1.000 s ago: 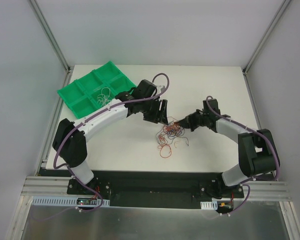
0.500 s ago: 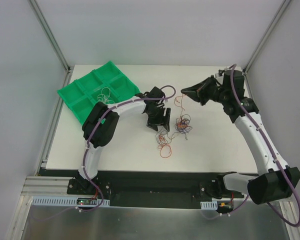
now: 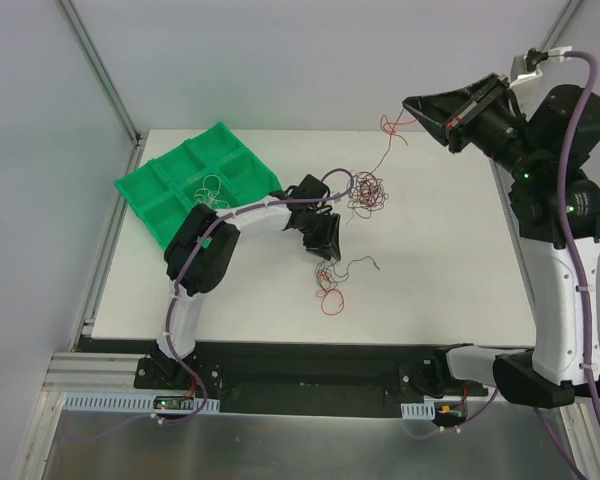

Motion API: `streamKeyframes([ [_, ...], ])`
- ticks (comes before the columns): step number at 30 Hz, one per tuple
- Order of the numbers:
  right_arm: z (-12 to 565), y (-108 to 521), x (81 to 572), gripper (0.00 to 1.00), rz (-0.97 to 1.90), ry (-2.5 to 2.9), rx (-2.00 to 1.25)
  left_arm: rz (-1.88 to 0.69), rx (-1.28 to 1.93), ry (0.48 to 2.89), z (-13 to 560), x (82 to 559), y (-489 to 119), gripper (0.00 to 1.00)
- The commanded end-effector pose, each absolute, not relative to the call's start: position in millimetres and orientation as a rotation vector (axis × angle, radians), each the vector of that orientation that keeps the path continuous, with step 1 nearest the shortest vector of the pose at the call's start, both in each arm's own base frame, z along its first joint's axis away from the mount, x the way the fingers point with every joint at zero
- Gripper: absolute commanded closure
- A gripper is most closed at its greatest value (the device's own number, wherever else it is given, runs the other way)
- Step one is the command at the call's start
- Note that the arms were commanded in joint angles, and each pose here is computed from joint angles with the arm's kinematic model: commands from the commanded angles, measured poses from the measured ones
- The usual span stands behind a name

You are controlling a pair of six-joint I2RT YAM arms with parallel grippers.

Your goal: Untangle the cables

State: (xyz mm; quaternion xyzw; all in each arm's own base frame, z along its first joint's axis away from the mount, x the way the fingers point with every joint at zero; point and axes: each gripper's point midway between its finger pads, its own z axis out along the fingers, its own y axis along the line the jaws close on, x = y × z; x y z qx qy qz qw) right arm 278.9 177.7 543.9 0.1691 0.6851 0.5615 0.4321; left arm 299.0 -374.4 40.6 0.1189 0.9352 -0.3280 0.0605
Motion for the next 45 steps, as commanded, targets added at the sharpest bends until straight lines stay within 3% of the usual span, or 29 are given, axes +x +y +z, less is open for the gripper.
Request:
streamKeyframes([
  [1,587.3,170.2,269.4,1.00,1.377,1.605,0.353,-1.170,0.426,2.627,93.9,312.6,-383.9,0.65],
  [6,570.5,172.4,273.9,1.00,1.384,1.665,0.370,-1.261,0.480,2.434,145.3,310.5,-372.5,0.38],
  [8,559.7,176.0,276.5,1.00,1.421,1.684,0.390,-1.267,0.526,2.300,180.9,309.1,-364.3,0.32],
  [19,544.3,180.5,269.7,1.00,1.464,1.722,0.399,-1.524,0.704,1.618,334.8,276.3,-387.7,0.20],
  [24,554.5,180.3,263.8,1.00,1.498,1.692,0.398,-1.560,0.749,1.533,350.1,279.0,-416.2,0.19],
  [29,573.2,182.2,263.8,1.00,1.535,1.649,0.385,-1.476,0.679,1.605,326.5,304.1,-424.0,0.23],
  [37,584.8,184.3,264.5,1.00,1.554,1.630,0.370,-1.329,0.700,1.662,301.0,304.9,-406.7,0.52],
  [39,585.6,184.1,264.4,1.00,1.558,1.624,0.372,-1.312,0.702,1.685,293.8,303.4,-403.4,0.50],
  [42,588.4,184.2,264.4,1.00,1.569,1.618,0.375,-1.346,0.708,1.718,283.5,298.7,-405.3,0.36],
  [45,591.9,184.6,263.7,1.00,1.580,1.610,0.376,-1.417,0.715,1.745,274.7,291.9,-413.7,0.29],
])
